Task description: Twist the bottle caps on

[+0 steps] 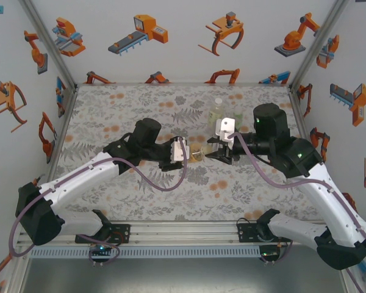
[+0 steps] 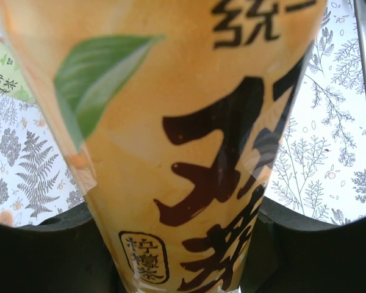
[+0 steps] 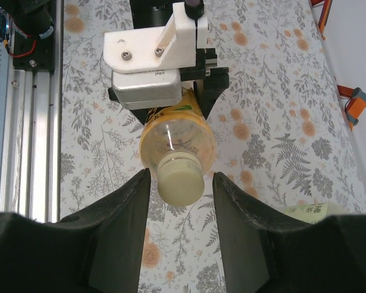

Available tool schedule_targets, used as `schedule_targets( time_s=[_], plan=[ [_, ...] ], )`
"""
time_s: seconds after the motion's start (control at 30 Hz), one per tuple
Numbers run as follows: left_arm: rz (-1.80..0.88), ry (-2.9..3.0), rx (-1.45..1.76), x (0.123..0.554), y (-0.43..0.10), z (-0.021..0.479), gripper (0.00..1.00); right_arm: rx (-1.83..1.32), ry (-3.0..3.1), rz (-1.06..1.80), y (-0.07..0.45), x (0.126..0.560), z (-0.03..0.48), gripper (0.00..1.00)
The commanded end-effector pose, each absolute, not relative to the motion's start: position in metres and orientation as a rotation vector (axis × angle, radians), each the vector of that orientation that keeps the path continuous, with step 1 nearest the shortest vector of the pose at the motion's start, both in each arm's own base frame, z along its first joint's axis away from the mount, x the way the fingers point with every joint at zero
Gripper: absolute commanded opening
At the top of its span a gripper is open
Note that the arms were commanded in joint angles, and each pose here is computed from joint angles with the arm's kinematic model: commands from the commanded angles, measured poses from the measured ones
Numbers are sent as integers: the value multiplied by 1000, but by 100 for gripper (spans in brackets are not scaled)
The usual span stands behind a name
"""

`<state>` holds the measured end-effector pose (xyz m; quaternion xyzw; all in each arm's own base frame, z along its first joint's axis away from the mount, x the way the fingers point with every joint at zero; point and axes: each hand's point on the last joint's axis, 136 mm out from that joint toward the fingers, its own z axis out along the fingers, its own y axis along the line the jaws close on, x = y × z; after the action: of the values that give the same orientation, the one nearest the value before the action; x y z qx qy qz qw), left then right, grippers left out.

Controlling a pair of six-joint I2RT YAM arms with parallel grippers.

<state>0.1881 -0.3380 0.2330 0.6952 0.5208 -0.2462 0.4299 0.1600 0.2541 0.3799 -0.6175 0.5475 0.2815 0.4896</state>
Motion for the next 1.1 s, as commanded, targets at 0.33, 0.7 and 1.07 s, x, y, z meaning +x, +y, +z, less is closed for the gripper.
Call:
schedule_targets(
  time_s=[0.33,0.7,1.07],
  plan=[
    [-643,1220,1701,181,-340,259,0,-1507,1332,725,257,155,376,37],
    [-610,1227,1667,190,-345,263,0,-1070,1733,857,257,193,371,5],
    [-488,1259,1574,223,-353,267,0,472,2352,1179,227,241,288,0]
  ],
)
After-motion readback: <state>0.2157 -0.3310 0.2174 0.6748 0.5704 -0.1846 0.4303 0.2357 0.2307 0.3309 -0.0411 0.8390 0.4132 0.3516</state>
